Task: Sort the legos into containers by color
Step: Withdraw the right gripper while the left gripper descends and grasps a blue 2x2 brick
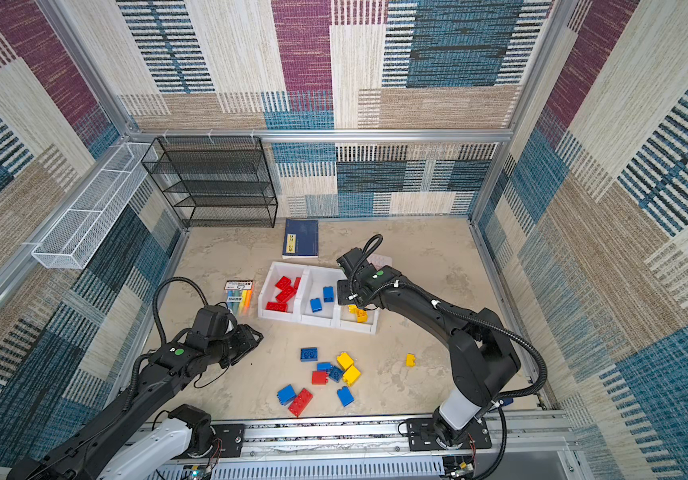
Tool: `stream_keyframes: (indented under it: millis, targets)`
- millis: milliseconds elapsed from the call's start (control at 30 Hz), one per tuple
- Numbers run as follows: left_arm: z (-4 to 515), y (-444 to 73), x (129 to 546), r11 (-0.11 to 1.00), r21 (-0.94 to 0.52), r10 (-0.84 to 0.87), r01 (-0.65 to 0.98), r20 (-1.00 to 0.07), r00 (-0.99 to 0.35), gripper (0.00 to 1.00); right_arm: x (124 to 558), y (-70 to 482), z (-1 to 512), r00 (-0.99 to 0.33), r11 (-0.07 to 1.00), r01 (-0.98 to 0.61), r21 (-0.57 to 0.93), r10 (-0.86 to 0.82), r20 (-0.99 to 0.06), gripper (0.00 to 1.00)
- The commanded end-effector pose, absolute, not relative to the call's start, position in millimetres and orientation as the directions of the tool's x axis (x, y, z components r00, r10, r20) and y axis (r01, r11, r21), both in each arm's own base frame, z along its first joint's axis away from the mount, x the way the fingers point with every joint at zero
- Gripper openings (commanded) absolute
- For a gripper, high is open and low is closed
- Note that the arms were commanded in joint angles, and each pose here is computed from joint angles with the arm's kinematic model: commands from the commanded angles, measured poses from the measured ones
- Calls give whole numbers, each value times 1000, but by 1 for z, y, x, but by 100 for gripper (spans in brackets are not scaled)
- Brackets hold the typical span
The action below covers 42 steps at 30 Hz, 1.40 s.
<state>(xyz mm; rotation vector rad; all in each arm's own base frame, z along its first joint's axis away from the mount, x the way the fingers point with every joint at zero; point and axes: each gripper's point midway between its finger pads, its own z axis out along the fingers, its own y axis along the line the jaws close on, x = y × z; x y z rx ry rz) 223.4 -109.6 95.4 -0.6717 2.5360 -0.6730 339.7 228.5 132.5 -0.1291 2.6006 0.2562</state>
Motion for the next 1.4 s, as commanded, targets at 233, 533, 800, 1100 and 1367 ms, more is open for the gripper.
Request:
stream_keyframes:
  millis: [233, 533, 800, 1100, 1367]
  targets:
    - [95, -123, 222, 771, -555, -511, -312, -247, -823, 53, 336, 227, 143, -849, 973, -138, 183, -21, -528, 71]
    - [89, -183, 226, 870, -471, -303, -144, -281, -911, 61, 320, 217, 138, -859, 973, -114, 203, 7, -512, 72]
    - [73, -227, 228, 935, -353, -120, -21, -260, -958, 63, 308, 207, 134, -863, 974, -97, 206, 21, -505, 72]
    - [47, -255, 221, 975, -215, 18, 64, -208, -978, 66, 302, 202, 130, -866, 974, -90, 210, 28, -499, 72]
    - [35, -255, 216, 987, -139, 52, 77, -178, -983, 66, 298, 199, 127, -869, 974, -90, 208, 25, -494, 72]
